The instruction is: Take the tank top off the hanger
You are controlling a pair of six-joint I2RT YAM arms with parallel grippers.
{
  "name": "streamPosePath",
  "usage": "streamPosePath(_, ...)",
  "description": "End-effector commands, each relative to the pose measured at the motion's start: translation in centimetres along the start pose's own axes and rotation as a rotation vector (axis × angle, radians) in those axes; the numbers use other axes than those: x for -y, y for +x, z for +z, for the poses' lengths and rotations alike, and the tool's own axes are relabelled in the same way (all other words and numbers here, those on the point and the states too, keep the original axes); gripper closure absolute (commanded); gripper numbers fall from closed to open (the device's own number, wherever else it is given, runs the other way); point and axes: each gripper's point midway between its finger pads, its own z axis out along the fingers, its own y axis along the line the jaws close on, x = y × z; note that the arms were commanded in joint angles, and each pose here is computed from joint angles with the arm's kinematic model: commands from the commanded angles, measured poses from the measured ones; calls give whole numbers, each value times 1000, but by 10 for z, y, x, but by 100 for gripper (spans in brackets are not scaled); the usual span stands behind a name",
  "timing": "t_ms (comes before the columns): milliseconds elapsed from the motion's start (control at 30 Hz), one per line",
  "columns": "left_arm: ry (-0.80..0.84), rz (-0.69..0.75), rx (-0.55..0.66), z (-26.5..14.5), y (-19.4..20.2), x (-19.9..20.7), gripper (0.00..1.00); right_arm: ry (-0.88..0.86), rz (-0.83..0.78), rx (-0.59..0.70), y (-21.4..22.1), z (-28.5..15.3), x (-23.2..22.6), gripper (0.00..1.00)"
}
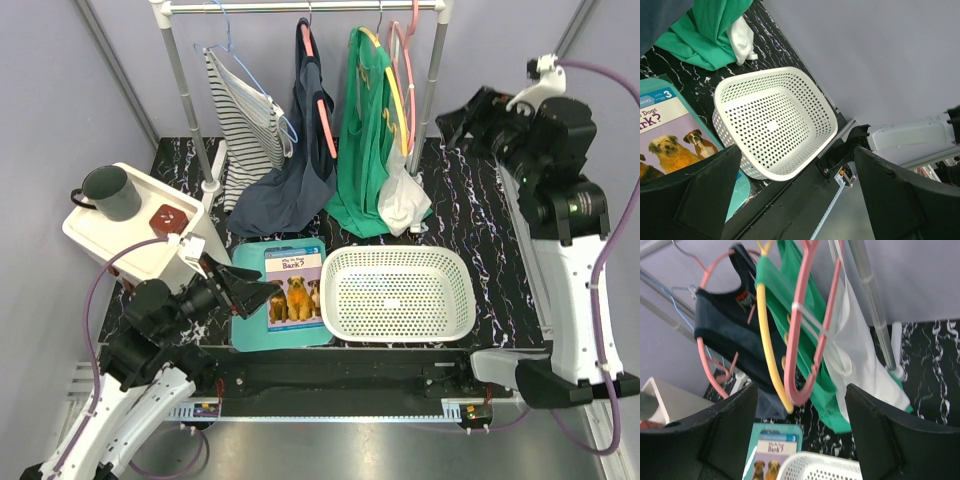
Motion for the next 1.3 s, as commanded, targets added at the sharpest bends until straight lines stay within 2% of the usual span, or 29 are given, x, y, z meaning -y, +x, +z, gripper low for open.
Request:
streamPosePath(0, 101, 67, 11, -12, -13, 30, 1, -46, -4, 12, -21, 39, -11, 24)
streamPosePath(367, 140, 22, 33, -22, -13, 40, 1, -158, 71, -42, -21, 116, -26, 41)
streamPosePath(533, 170, -1, 34, -28, -14, 49, 1, -191, 106, -66, -16, 129, -30, 45)
streamPosePath(900, 203, 14, 28, -33, -17, 59, 1, -183, 173, -130, 8, 158, -27, 65)
streamPosePath(1033, 194, 12, 25, -33, -13, 56, 1, -207, 189, -148, 15, 164, -39, 66)
streamPosePath(1267, 181, 10, 20, -38, -10, 54, 2, -195, 221, -113, 3, 161, -45, 83)
